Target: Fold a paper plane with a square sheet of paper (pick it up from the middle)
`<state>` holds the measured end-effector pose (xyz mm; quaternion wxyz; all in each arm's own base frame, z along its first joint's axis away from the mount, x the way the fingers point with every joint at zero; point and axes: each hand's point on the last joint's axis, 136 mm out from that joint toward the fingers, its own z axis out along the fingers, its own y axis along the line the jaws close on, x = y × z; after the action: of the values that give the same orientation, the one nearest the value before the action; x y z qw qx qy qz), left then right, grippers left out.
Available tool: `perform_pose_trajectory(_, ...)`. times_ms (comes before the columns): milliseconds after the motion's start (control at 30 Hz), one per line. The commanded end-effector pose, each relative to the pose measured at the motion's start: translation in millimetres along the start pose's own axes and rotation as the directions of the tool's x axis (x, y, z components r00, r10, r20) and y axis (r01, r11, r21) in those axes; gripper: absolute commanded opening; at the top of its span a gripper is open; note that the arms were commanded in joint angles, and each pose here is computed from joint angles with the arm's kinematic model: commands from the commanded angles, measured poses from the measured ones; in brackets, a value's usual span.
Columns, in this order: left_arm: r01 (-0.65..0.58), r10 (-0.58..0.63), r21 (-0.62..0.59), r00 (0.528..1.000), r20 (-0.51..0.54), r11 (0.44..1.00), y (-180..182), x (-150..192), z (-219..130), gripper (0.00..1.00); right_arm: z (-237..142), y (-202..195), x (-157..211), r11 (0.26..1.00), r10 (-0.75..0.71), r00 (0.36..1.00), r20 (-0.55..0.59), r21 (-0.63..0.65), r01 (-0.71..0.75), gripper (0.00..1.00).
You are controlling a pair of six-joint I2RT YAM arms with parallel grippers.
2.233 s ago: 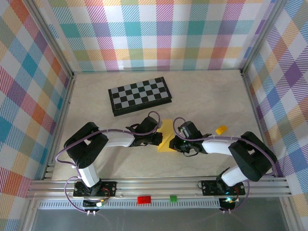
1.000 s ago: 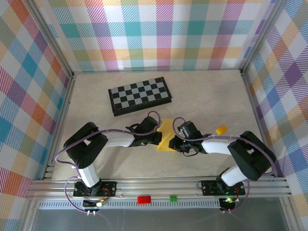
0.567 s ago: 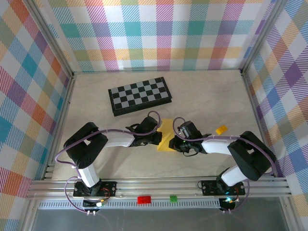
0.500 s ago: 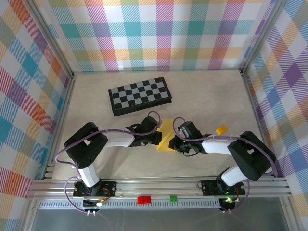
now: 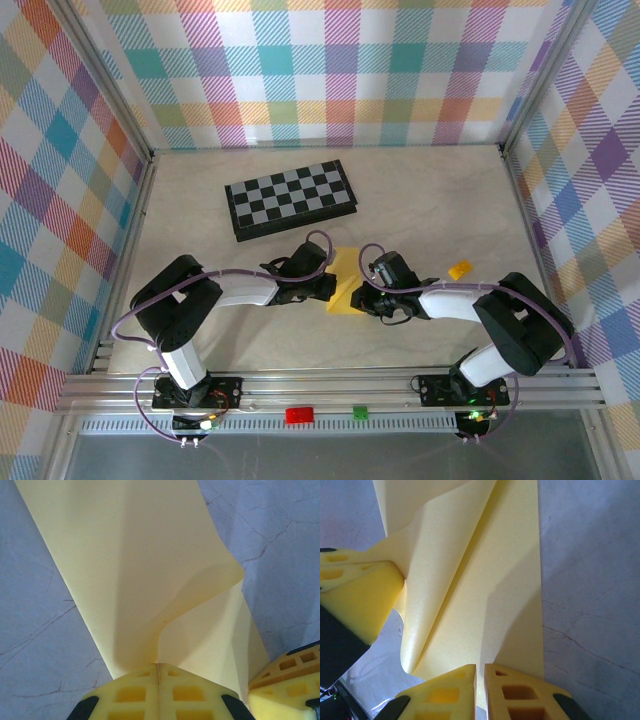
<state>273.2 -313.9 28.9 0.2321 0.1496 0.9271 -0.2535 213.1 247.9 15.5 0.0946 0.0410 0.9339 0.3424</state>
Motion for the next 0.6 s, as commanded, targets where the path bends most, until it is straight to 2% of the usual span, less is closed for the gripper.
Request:
perform_pose_trajectory(0,0.009,-0.009,0.012,0.999,0.037,1.000,-2.9,-9.8,-6.9,0.00,0.9,-22.1,10.0,0.996,0.021,0.999,-0.029,0.090,-0.018,0.15)
perform_pose_trajectory(567,0.013,-0.013,-0.030,1.000,-0.028,0.999,10.7,8.7,7.8,0.00,1.9,-20.1,9.0,0.997,0.018,0.999,-0.027,0.080,-0.016,0.16)
